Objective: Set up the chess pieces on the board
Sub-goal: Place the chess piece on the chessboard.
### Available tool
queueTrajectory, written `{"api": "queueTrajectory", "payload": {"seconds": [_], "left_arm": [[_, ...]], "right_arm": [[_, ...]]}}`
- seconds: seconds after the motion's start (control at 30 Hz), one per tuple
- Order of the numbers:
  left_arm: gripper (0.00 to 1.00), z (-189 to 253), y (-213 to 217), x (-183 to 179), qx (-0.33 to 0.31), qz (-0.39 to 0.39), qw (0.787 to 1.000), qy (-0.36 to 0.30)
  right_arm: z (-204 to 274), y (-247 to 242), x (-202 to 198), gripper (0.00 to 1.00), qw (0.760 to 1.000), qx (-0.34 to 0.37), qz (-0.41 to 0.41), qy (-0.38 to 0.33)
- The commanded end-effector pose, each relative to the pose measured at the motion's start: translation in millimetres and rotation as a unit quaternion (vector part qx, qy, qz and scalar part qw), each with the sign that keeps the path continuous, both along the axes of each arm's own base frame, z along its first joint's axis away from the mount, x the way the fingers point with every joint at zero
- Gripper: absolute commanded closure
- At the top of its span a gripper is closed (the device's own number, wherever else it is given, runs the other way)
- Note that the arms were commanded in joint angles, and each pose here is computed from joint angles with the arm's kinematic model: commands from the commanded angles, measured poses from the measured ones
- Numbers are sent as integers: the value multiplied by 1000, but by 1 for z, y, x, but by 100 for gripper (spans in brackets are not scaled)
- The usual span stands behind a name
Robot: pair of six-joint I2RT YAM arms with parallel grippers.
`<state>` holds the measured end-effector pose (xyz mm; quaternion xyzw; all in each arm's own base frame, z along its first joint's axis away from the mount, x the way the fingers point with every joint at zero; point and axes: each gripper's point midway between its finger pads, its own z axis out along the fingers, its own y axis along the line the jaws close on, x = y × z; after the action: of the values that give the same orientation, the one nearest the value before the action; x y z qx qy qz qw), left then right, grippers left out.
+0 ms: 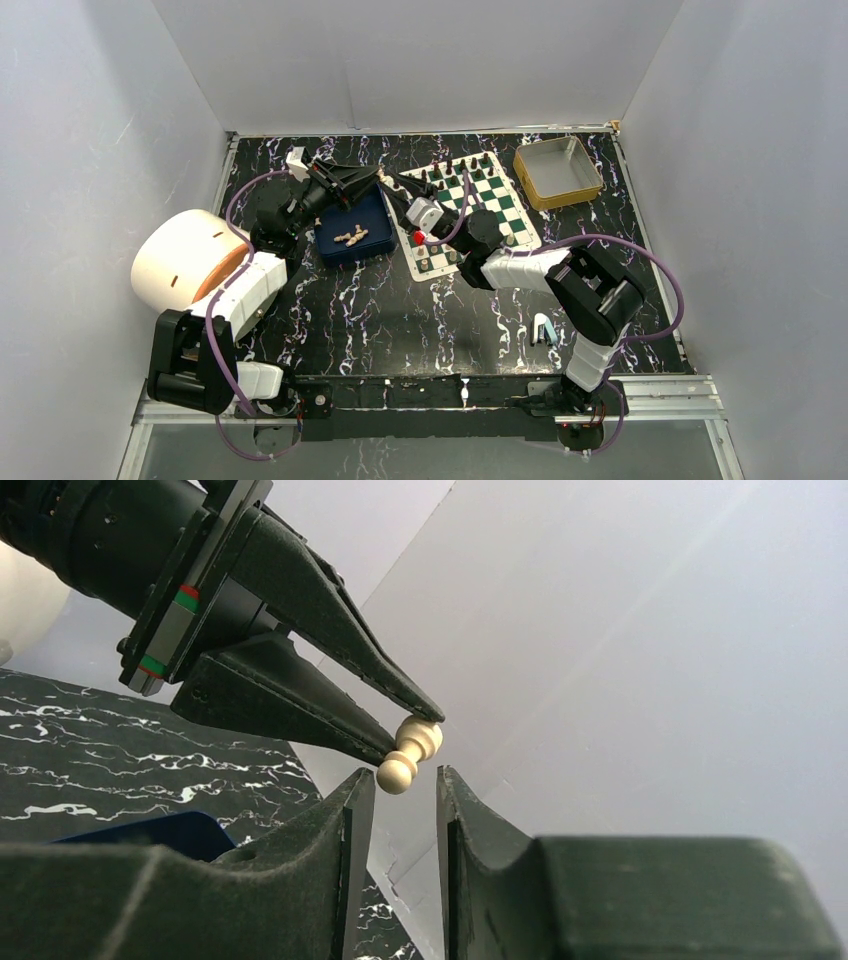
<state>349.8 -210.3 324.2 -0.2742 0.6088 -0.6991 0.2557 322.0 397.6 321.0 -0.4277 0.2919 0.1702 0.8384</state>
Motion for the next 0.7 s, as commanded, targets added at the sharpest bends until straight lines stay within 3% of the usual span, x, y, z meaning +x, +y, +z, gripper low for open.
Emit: {"api": "queueTrajectory", "payload": {"seconds": [0.0,0.1,0.2,0.3,0.4,0.67], "left_arm": [[97,10,4,-5,-6,4,1000,-22],[97,8,4,-5,-5,5,1000,-21],[97,5,4,-5,-7,7,1000,-14],[97,3,5,-4,-8,10,1000,-11],[97,2,5,-3,-7,9,1000,-12],[96,-3,5,-3,-7,13,1000,-5]], "right_arm": [[43,-7,-6,65,997,54,-9,-47],[42,-8,-5,72,997,56,-11,-47],[42,-7,-6,72,997,56,-9,-47],[42,-7,-6,65,997,57,-7,-47],[42,-7,-5,63,997,59,-12,-44],[40,-7,-7,88,997,59,-10,-44]]}}
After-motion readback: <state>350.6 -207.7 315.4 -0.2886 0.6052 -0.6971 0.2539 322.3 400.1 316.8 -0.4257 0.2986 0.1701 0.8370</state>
